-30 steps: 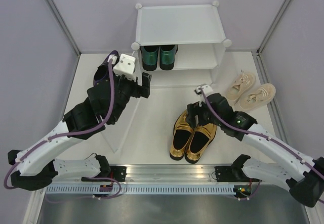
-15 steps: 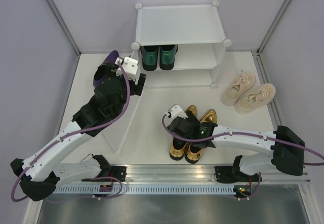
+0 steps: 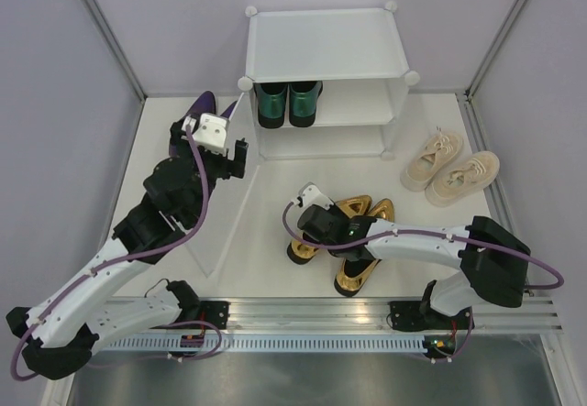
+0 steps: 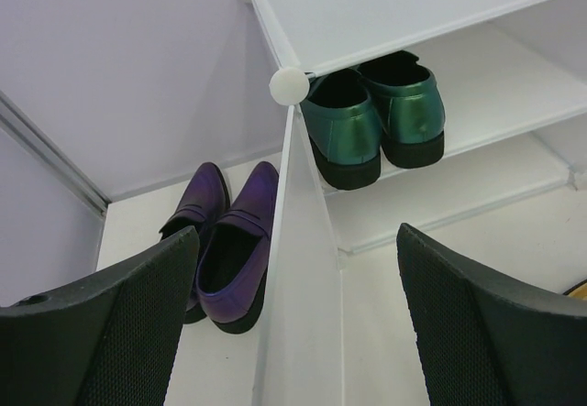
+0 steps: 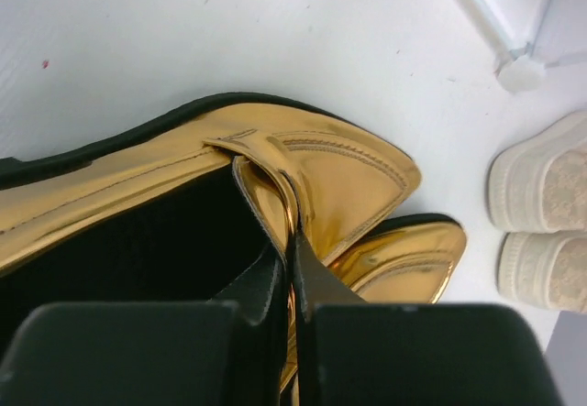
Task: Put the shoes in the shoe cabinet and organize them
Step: Pick up the shoe from the center of the board.
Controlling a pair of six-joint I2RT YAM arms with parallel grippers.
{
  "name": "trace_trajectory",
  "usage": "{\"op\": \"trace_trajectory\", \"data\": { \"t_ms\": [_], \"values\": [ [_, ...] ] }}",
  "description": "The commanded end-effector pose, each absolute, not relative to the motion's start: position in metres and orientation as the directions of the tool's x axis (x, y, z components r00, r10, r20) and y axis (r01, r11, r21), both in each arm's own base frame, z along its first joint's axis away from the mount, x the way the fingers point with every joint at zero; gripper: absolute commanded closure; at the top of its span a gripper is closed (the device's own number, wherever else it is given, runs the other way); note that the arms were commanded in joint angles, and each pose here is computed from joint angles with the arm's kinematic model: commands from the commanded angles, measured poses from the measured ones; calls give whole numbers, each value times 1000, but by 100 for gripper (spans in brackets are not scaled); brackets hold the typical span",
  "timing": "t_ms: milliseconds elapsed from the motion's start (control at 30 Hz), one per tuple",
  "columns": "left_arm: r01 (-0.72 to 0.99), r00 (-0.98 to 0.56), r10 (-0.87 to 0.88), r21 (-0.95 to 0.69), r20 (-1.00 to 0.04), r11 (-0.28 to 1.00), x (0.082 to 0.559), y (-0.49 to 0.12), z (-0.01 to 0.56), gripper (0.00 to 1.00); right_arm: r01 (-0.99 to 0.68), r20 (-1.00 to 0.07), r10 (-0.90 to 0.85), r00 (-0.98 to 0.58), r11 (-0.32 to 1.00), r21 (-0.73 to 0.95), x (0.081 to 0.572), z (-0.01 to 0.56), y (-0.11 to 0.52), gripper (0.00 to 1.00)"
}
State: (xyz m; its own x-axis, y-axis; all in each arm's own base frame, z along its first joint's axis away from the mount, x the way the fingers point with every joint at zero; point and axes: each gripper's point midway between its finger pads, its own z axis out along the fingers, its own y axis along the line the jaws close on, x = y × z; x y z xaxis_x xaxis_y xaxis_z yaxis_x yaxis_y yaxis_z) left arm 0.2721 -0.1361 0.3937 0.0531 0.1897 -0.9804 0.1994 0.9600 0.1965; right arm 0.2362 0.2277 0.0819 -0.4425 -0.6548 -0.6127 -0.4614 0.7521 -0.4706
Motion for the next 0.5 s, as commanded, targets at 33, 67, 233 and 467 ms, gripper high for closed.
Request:
{"op": "trace_trajectory", "data": {
  "t_ms": [33, 67, 233, 467],
  "values": [
    [205, 86, 199, 213, -976, 955, 274, -139, 398, 9, -492, -710, -651, -267, 726, -480, 262, 129, 262, 99],
    [205, 87, 198, 212, -976, 956, 275, -139, 398, 9, -510, -715, -668, -204, 697, -505, 267, 138, 270, 99],
    [209, 82, 205, 218, -975, 953, 275, -140, 394, 9, -612, -672, -740, -29, 545, -574, 270, 145, 297, 99],
    [205, 92, 199, 214, -976, 955, 274, -138, 395, 9, -666, -580, -798, 162, 345, -661, 268, 143, 314, 90]
  ]
}}
